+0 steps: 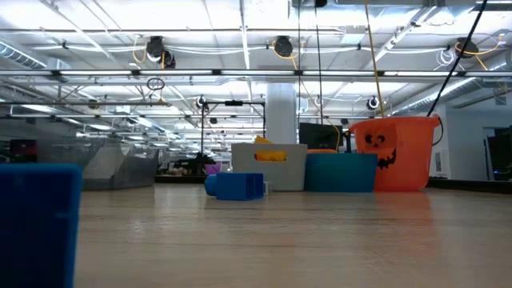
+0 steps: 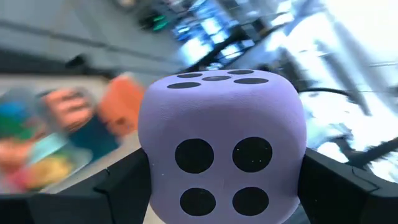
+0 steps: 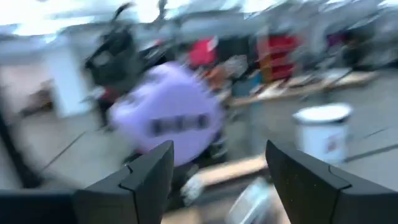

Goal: Pick & Place Toys
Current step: Put the purple dice into the blue bin

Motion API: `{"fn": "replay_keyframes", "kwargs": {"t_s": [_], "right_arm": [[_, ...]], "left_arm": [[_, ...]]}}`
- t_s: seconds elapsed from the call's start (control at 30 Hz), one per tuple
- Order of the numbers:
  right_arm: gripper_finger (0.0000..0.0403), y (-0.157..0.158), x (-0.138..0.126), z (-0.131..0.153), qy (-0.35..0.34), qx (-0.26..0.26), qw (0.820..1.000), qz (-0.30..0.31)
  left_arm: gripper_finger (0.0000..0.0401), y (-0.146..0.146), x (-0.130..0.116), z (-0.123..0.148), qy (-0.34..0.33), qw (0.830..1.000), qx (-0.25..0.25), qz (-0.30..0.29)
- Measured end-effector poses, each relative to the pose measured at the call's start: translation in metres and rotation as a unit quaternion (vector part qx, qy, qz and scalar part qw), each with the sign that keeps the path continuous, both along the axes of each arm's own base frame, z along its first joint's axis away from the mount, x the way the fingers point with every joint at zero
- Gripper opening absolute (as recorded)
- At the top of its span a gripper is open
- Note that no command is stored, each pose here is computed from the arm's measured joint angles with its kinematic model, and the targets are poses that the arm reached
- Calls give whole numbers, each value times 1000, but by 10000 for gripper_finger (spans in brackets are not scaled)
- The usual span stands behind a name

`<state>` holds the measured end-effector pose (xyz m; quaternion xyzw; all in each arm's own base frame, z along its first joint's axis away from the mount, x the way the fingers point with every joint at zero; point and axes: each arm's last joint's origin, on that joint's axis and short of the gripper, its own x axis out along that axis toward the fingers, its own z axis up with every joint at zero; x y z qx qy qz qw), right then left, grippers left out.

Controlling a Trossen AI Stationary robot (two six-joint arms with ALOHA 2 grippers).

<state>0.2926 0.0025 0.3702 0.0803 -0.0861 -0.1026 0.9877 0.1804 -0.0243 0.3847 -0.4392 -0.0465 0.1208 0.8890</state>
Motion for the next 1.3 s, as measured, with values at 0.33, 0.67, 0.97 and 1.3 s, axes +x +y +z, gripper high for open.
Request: {"fn": "replay_keyframes", "kwargs": {"t_s": [0.33, 0.67, 0.97, 1.3], "right_arm": [[247, -25, -26, 28, -77, 6, 990, -121], [247, -22, -30, 32, -90, 19, 989, -113], [248, -21, -30, 31, -85, 10, 993, -86], [328, -16, -43, 42, -81, -88, 993, -4]], "left_arm": [[330, 29, 6, 27, -124, 983, 113, -77], [329, 53, 33, 8, -83, 983, 86, -139], [331, 60, 63, -3, -93, 984, 69, -134], [332, 64, 78, -12, -93, 987, 32, -125]]}}
